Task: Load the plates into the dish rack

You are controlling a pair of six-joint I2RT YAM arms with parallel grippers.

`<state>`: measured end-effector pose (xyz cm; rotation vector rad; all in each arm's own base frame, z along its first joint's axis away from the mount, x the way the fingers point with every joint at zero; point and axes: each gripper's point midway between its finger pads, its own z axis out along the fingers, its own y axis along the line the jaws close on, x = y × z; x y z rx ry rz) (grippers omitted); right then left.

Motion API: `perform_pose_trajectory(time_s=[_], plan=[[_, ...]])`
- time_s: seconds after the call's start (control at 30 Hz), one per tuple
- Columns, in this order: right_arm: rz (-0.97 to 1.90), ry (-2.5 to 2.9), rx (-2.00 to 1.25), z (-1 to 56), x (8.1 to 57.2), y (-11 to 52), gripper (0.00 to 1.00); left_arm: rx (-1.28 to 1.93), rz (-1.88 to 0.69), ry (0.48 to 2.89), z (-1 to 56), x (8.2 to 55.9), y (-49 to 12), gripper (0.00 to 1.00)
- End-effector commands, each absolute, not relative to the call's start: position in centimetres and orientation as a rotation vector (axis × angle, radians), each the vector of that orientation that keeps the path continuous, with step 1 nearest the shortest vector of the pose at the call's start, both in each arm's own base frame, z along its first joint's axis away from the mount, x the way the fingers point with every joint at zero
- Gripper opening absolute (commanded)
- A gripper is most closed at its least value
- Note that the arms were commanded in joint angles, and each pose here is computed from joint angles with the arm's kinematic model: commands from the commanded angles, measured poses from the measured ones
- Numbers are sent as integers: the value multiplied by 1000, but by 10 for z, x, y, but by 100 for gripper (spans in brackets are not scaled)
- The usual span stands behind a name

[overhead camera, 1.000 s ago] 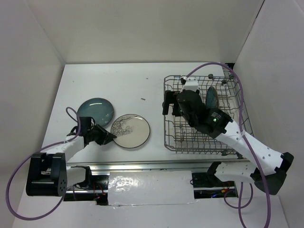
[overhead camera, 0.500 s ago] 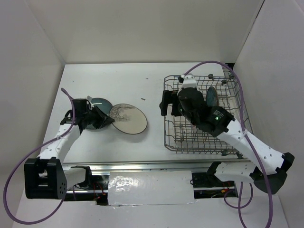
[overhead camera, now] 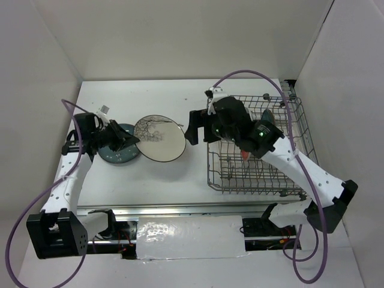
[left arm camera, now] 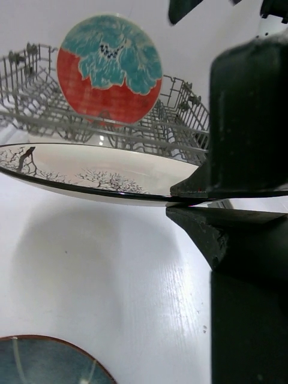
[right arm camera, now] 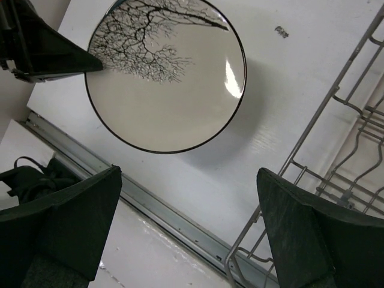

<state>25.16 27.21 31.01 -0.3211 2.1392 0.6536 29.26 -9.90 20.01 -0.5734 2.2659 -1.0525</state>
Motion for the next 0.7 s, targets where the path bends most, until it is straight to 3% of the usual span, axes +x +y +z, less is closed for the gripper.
perform_pose_trajectory(time_s=[0.0,0.67], plan=[[716,2171,-329,321,256,278,100,-255,-1201,2086,278,289,-112,0],[974,2170,-372,324,308,304,100,57,-1468,1921,347,253,-110,0]])
